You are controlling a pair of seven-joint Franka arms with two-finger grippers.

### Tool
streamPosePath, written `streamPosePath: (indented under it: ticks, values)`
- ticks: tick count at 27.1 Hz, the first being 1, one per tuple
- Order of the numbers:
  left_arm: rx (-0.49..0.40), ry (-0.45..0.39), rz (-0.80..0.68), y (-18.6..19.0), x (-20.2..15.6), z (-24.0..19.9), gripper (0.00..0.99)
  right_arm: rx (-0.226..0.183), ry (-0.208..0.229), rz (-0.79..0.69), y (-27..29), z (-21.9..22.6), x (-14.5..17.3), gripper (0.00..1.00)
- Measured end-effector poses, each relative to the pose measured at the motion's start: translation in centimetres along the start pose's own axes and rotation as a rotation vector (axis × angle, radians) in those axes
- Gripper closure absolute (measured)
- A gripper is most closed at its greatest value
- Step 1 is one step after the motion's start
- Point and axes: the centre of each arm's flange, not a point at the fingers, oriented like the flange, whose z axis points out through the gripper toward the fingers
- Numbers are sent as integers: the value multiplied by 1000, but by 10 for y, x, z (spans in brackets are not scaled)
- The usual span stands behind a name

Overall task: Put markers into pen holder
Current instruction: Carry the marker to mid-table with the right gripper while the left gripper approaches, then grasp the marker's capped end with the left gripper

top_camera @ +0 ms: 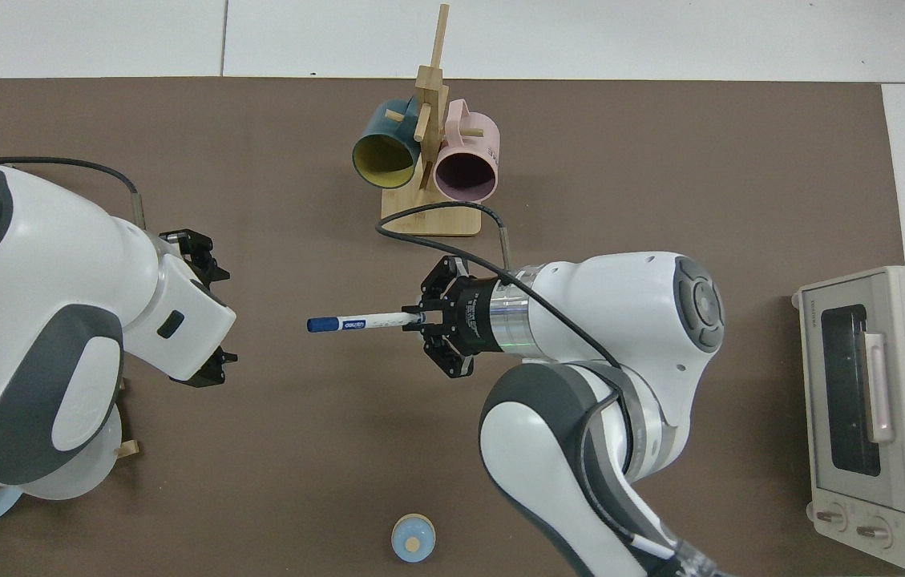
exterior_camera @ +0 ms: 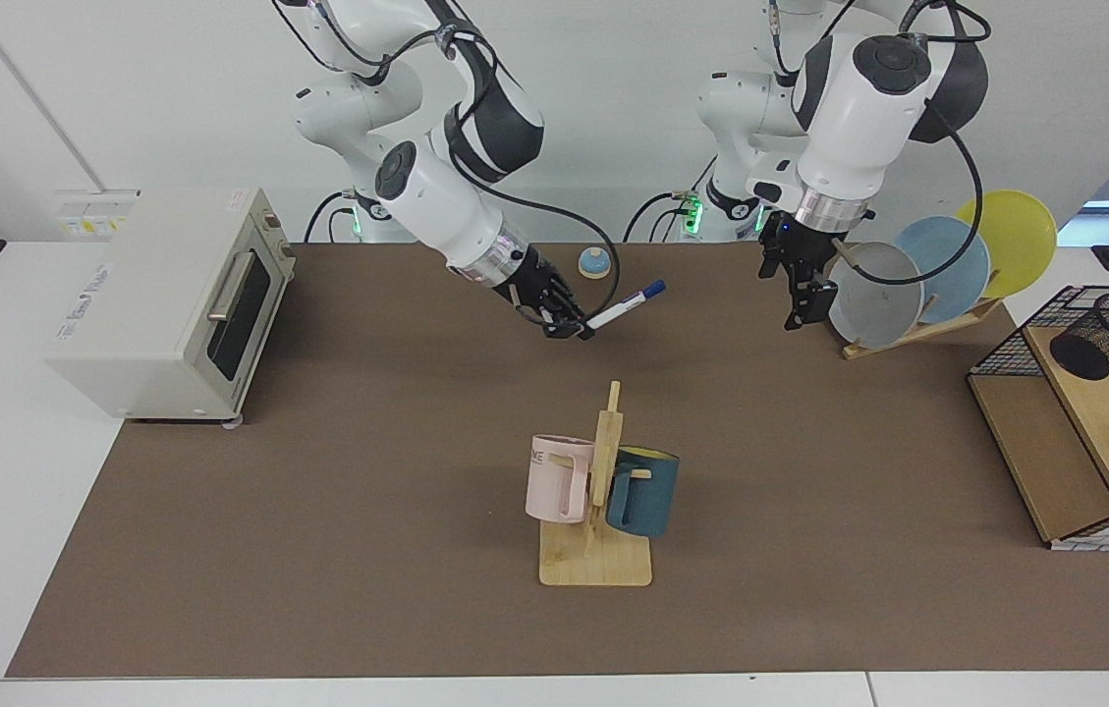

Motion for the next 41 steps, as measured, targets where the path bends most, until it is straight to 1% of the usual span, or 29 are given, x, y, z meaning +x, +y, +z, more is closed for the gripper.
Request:
streamPosePath:
  ticks: [5, 9, 14, 20, 24, 25, 26, 28, 29, 30, 31, 32, 33, 34, 35, 36, 41]
  values:
    - [-19, 48, 8, 8, 14, 0, 0, 32, -9, 33, 12, 11, -25, 828]
    - [-19, 65, 9, 16, 29, -1, 0, 43, -16, 48, 20, 18, -40, 828]
    - [-17, 68, 12, 24, 45, -2, 0, 43, -17, 50, 22, 20, -43, 828]
    - [-11, 72, 10, 24, 48, -2, 0, 43, -17, 50, 22, 20, -43, 828]
    - [-13, 94, 6, 25, 52, -3, 26, 43, -17, 50, 22, 20, -43, 828]
    - [-17, 104, 4, 26, 53, -3, 128, 43, -17, 50, 22, 20, -43, 828]
    - [-22, 113, 2, 26, 54, -3, 154, 43, -17, 50, 22, 20, -43, 828]
    - [-28, 127, 0, 27, 56, -3, 278, 43, -17, 50, 22, 20, -43, 828]
    - [-30, 131, 1, 27, 56, -3, 401, 43, -17, 50, 22, 20, -43, 828]
    - [-31, 134, 6, 27, 57, -3, 427, 43, -17, 50, 22, 20, -43, 828]
    - [-31, 136, 15, 28, 57, -3, 476, 43, -17, 50, 22, 20, -43, 828]
    - [-32, 137, 23, 28, 57, -3, 581, 43, -17, 50, 22, 20, -43, 828]
    - [-32, 138, 27, 28, 58, -3, 634, 43, -17, 50, 22, 19, -43, 828]
    - [-32, 139, 29, 28, 58, -3, 665, 43, -17, 50, 22, 19, -43, 828]
    - [-32, 140, 29, 28, 58, -3, 722, 43, -17, 50, 22, 19, -43, 828]
    - [-33, 140, 30, 28, 58, -3, 828, 44, -17, 50, 22, 19, -43, 828]
    - [-32, 141, 30, 28, 58, -3, 833, 44, -17, 50, 22, 19, -43, 828]
